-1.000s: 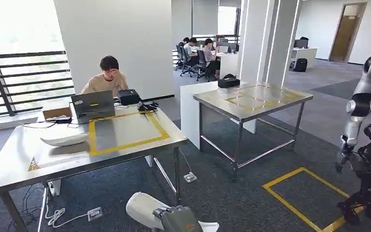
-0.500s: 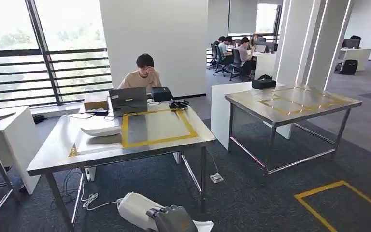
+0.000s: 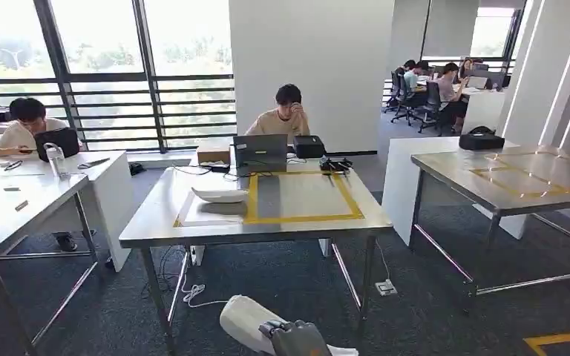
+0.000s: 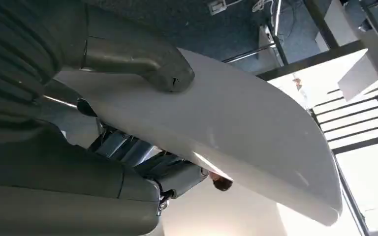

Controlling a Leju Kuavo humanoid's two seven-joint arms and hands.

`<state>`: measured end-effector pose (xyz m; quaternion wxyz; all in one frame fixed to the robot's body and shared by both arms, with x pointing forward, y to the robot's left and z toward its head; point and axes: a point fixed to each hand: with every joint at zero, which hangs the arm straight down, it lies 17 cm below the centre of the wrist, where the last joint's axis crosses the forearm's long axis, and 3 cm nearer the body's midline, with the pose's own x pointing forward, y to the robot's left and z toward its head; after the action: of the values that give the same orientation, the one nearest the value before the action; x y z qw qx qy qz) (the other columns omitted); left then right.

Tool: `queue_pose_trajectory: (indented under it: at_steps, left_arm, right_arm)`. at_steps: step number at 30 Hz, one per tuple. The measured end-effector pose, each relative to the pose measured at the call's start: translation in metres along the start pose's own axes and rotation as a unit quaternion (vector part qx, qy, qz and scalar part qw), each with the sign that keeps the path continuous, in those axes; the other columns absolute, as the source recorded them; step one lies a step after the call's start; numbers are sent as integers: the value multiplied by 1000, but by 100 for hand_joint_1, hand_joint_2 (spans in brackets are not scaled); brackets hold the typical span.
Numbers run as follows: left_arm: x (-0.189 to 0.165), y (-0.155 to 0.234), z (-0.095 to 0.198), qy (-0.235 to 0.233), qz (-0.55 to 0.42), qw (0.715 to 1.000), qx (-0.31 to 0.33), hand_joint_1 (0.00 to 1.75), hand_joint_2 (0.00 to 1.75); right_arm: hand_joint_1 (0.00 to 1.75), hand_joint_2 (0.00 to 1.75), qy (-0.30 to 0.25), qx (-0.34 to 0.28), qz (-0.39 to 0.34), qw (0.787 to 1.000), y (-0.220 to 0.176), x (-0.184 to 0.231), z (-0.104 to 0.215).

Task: Take the parts from the cabinet and place them on the table.

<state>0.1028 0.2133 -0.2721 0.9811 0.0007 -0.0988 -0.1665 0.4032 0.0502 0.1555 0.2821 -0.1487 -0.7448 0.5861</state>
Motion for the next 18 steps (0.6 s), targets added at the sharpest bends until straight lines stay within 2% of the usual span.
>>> queue_pose_trajectory:
  at_steps: [8,18]
  left_arm:
    - [-8,6,-1,6,4,1000,6,0,175]
    - [1,12,-1,-2,0,1000,6,0,175]
  right_arm:
    - [175,175,5,-15,3,1000,-9,0,-5]
    - [175,175,5,-27,10,1000,-19,1,-12]
